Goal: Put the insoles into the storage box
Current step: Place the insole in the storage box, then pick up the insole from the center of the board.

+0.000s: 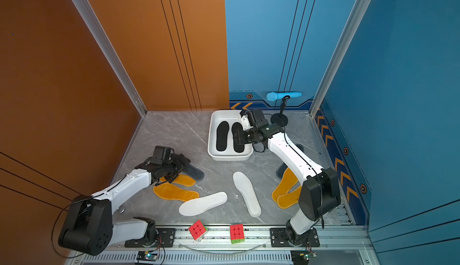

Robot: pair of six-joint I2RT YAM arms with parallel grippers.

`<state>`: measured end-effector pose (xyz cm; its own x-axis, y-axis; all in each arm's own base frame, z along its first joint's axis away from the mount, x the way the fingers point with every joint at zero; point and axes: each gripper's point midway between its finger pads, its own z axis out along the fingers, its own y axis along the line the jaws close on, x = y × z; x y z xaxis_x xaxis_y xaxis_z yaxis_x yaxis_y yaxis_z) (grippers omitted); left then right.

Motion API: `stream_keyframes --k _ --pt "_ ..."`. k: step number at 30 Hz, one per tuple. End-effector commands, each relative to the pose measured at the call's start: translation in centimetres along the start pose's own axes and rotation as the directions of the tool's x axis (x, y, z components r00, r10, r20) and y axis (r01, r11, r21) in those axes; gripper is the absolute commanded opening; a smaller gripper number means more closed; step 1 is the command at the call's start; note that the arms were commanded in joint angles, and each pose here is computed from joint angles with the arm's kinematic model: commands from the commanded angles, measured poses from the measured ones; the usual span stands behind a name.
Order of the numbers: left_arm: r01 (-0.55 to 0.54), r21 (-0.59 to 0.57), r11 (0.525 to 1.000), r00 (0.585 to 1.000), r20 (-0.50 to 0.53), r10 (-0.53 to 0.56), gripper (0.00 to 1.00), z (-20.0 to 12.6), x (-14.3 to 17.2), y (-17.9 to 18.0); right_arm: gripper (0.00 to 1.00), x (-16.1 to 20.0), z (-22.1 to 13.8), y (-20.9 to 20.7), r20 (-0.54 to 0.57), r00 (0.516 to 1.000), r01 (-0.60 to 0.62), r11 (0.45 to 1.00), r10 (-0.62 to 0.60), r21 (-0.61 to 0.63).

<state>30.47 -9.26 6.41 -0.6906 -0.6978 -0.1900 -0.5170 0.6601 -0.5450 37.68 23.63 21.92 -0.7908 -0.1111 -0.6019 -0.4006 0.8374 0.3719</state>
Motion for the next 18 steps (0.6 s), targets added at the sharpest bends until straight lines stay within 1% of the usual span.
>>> stream_keyframes --k 1,5,12,18 --pt "0.008 -0.028 1.000 1.000 0.015 -0.007 0.98 0.3 -0.4 -0.2 0.42 -0.4 -1.0 1.1 0.047 0.998 0.046 0.998 -0.043 -0.051" --pt "0.013 -0.053 0.999 1.000 0.006 -0.012 1.00 1.0 -0.3 0.0 0.40 0.3 -1.5 1.2 0.056 0.996 0.068 0.996 -0.064 -0.061" --pt "0.017 -0.080 0.997 1.000 0.008 -0.017 0.93 1.7 -0.4 -0.2 0.39 1.2 -2.0 1.1 0.068 0.994 0.091 0.993 -0.085 -0.080" --pt "0.017 -0.079 0.997 1.000 0.018 -0.016 0.92 1.0 -0.3 -0.6 0.39 1.7 -2.0 0.9 0.070 0.995 0.083 0.991 -0.076 -0.102"
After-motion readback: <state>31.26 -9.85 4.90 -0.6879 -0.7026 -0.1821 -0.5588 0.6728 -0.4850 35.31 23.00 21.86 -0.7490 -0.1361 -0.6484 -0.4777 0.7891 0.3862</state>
